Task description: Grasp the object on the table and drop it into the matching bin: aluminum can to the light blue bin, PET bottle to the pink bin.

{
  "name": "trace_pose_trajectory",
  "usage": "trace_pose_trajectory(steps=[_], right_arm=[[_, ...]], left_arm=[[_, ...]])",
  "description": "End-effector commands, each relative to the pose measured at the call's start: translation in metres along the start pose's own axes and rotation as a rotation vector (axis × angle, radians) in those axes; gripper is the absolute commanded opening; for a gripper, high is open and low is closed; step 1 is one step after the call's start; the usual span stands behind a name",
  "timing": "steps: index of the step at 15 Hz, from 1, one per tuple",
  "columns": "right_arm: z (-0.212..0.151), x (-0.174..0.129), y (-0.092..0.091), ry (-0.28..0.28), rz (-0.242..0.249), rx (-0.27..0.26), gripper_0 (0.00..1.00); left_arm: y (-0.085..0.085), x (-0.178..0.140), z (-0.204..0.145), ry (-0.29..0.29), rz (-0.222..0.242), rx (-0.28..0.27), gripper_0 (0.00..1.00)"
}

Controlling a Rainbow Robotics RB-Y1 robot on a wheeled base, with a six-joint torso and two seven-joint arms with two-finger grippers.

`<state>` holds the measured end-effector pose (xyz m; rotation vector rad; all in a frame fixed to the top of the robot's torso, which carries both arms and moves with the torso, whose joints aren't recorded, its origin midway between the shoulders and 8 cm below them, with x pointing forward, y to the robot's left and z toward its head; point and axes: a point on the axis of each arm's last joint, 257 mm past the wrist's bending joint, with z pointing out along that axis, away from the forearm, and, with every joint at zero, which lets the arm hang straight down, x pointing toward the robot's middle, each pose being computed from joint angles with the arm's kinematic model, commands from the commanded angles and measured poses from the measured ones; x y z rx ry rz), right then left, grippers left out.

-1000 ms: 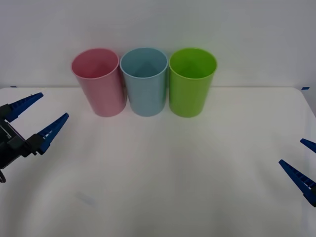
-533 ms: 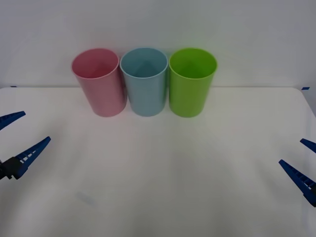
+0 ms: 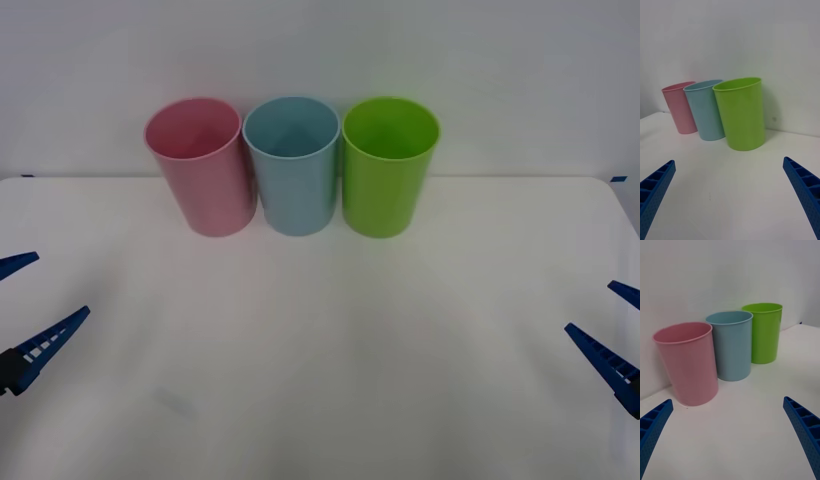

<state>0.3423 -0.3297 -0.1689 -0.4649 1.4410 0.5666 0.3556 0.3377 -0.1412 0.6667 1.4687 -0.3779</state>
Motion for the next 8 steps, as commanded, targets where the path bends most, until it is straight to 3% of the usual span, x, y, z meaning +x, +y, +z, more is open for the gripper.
trace_pose_trajectory(steps=[1,8], right_arm=[[0.0,0.0,0.0,0.0,0.0,0.0,1.0],[0.0,0.0,0.0,0.0,0.0,0.0,1.0]], left_arm=[[-0.0054,0.0034,-0.0053,0.009,-0.002,0.003,1.0],[-0.0153,0.0076,-0.0061,0.013,-0.026,0.013,1.0]])
